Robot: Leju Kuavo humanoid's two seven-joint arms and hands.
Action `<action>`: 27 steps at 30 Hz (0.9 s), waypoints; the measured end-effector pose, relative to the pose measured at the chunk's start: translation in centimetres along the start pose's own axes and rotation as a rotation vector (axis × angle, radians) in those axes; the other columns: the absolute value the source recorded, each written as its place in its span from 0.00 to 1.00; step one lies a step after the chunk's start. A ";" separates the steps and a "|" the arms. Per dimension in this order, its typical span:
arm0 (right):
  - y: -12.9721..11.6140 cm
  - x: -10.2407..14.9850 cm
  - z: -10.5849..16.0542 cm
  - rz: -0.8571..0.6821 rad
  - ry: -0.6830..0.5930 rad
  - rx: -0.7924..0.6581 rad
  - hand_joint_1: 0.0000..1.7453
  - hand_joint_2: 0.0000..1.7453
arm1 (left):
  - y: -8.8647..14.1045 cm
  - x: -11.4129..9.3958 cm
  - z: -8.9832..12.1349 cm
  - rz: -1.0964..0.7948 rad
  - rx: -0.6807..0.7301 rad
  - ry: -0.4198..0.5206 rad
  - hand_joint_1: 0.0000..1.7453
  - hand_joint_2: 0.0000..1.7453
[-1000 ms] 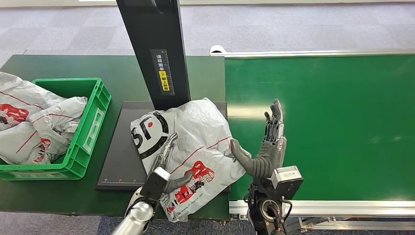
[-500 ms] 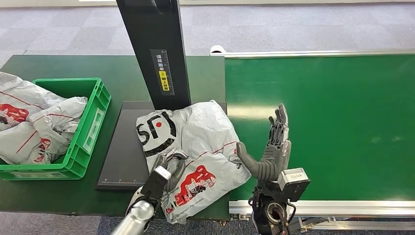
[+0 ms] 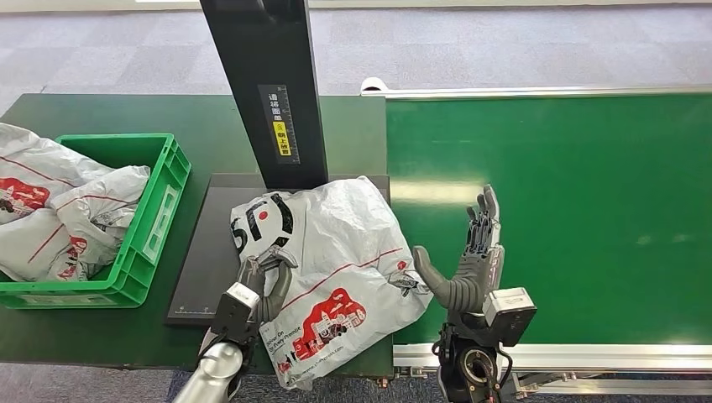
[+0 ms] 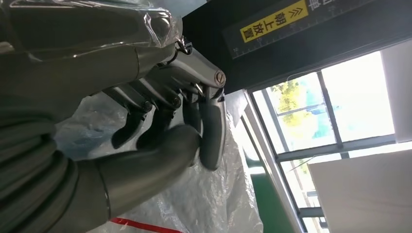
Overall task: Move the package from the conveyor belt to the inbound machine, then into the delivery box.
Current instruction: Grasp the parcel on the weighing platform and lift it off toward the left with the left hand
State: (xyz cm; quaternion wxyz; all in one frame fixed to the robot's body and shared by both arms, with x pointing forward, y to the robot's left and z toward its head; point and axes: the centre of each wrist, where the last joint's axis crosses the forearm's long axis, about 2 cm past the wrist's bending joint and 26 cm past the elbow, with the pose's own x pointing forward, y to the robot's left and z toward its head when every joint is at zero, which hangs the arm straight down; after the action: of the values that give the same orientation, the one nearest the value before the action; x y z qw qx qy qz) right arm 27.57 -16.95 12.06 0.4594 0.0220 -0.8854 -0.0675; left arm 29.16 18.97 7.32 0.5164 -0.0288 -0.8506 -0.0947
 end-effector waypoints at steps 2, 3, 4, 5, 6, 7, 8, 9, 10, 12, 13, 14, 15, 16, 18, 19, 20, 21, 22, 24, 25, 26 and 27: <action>0.0 0.0 0.0 0.000 0.003 -0.002 0.00 1.00 | 0.1 0.4 0.0 -0.004 0.001 -0.019 0.00 1.00; 0.0 -0.1 0.0 0.000 0.004 -0.003 0.00 1.00 | 0.2 0.6 -0.1 -0.007 0.002 -0.028 0.00 1.00; 0.0 -0.1 0.1 0.000 0.005 -0.003 0.00 1.00 | 0.2 0.7 -0.1 -0.009 0.003 -0.037 0.00 1.00; 0.0 -0.1 0.1 0.000 0.006 -0.004 0.00 1.00 | 0.3 0.9 -0.2 -0.011 0.003 -0.044 0.00 1.00; 0.0 -0.1 0.1 0.000 0.007 -0.005 0.00 1.00 | 0.3 1.0 -0.2 -0.012 0.004 -0.050 0.00 1.00; 0.0 -0.1 0.1 0.000 0.008 -0.005 0.00 1.00 | 0.4 1.1 -0.2 -0.014 0.005 -0.055 0.00 1.00; 0.0 -0.1 0.1 0.000 0.009 -0.005 0.00 1.00 | 0.4 1.2 -0.2 -0.017 0.004 -0.060 0.00 1.00; -0.1 -0.2 0.1 0.000 0.009 -0.006 0.00 1.00 | 0.4 1.3 -0.3 -0.021 0.002 -0.065 0.00 1.00; -0.1 -0.2 0.1 0.000 0.010 -0.006 0.00 1.00 | 0.4 1.4 -0.3 -0.026 -0.001 -0.072 0.00 1.00; -0.2 -0.2 0.1 0.000 0.011 -0.006 0.00 1.00 | 0.3 1.8 -0.3 -0.037 -0.012 -0.087 0.00 1.00; -0.2 -0.2 0.1 0.000 0.012 -0.007 0.00 1.00 | 0.2 1.9 -0.3 -0.043 -0.018 -0.095 0.00 1.00; -0.2 -0.2 0.2 0.001 0.013 -0.008 0.00 1.00 | 0.0 2.1 -0.3 -0.048 -0.026 -0.103 0.00 1.00; -0.3 -0.3 0.2 0.002 0.013 -0.009 0.00 1.00 | -0.1 2.3 -0.2 -0.052 -0.034 -0.110 0.00 1.00; -0.3 -0.3 0.2 0.002 0.014 -0.009 0.00 1.00 | -0.2 2.4 -0.2 -0.056 -0.040 -0.115 0.00 1.00; -0.3 -0.3 0.2 0.003 0.015 -0.010 0.00 1.00 | -0.3 2.6 -0.2 -0.060 -0.050 -0.124 0.00 1.00; -0.4 -0.3 0.2 0.003 0.016 -0.011 0.00 1.00 | -0.4 2.7 -0.2 -0.064 -0.054 -0.128 0.00 1.00; -0.4 -0.3 0.2 0.004 0.017 -0.011 0.00 1.00 | -0.5 2.7 -0.2 -0.079 -0.062 -0.132 0.00 1.00; -0.4 -0.4 0.2 0.004 0.018 -0.012 0.00 1.00 | -0.5 2.7 -0.2 -0.104 -0.074 -0.135 0.00 1.00; -0.4 -0.4 0.2 0.005 0.019 -0.012 0.00 1.00 | -0.6 2.6 -0.1 -0.140 -0.093 -0.137 0.00 1.00; -0.5 -0.5 0.3 0.006 0.022 -0.013 0.00 1.00 | -0.8 2.2 0.1 -0.220 -0.147 -0.131 0.00 1.00; -0.5 -0.5 0.3 0.006 0.024 -0.012 0.00 1.00 | -0.9 2.0 0.2 -0.253 -0.175 -0.124 0.00 1.00; -0.5 -0.5 0.3 0.006 0.026 -0.012 0.00 1.00 | -1.1 1.7 0.3 -0.284 -0.199 -0.115 0.00 1.00; -0.5 -0.6 0.4 0.006 0.029 -0.012 0.00 1.00 | -1.3 1.5 0.4 -0.315 -0.218 -0.104 0.00 1.00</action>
State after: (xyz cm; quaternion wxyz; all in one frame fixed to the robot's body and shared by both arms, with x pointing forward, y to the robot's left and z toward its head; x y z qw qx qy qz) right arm 27.60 -17.32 11.33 0.4723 0.0173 -0.8784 -0.0711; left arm 27.88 17.73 8.31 0.4444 0.0439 -0.8548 -0.2643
